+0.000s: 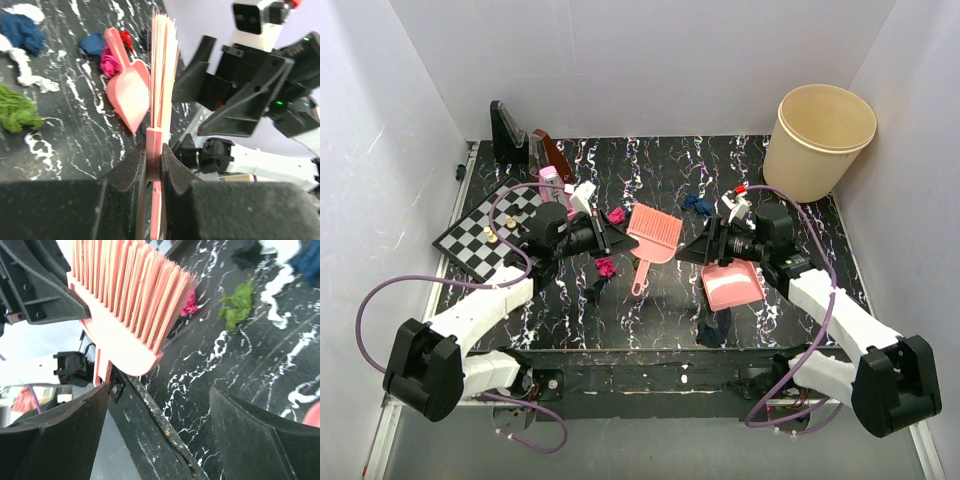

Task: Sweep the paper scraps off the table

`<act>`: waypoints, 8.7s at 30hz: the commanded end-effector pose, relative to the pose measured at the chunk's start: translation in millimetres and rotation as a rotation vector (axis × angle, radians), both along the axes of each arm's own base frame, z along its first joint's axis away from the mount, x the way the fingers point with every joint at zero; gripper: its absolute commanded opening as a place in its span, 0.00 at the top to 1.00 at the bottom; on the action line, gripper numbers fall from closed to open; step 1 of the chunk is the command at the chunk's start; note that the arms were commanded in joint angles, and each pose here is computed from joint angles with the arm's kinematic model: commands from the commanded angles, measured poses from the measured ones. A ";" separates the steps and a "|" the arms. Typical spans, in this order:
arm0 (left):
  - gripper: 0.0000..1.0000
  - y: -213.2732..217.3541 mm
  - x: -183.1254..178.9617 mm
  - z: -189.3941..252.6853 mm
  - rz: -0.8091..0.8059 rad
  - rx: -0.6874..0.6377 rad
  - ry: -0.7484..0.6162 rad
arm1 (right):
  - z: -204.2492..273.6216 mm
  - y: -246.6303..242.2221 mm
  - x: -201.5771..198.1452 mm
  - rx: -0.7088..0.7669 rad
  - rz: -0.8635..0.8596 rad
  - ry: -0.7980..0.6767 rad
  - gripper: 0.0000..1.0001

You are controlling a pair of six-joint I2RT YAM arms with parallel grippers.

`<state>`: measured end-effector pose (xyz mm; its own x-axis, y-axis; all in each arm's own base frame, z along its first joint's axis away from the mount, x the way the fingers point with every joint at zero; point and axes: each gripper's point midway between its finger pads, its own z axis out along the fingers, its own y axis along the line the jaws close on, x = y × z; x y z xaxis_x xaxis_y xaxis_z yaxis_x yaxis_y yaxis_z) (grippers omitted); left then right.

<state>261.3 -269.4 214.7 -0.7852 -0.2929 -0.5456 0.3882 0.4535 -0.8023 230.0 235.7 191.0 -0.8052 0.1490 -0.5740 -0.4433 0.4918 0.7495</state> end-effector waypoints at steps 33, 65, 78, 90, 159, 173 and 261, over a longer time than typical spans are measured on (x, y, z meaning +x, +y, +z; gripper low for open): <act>0.18 -9.3 -9.7 51.4 -0.031 -0.332 -0.013 | 74.7 4.5 1.8 0.394 -0.066 -0.232 0.99; 0.47 -20.9 -20.5 86.9 0.050 -0.508 -0.172 | 103.3 6.9 7.6 0.632 -0.200 -0.258 0.99; 0.58 -23.1 -18.7 83.3 0.047 -0.517 -0.149 | 94.8 12.8 7.8 0.625 -0.197 -0.244 0.99; 1.00 -23.0 -16.2 79.5 0.061 -0.494 -0.136 | 90.4 11.6 8.2 0.621 -0.210 -0.242 0.98; 1.00 145.1 -37.6 48.6 0.630 0.269 -0.121 | -100.8 -102.9 142.6 -0.906 -0.485 0.176 0.62; 1.00 147.6 -37.6 54.9 0.644 0.261 -0.131 | -53.9 -118.8 154.9 -0.789 -0.642 0.290 0.85; 1.00 160.3 -46.0 61.1 0.657 0.299 -0.179 | -101.6 -67.7 56.5 -0.945 -0.215 0.097 0.99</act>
<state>214.4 -113.5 255.1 -0.4355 -0.4723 -0.7663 0.0630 0.8332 -0.5493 278.7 158.6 52.8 -0.8961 -0.2186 -0.3863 -0.2312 0.9728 -0.0140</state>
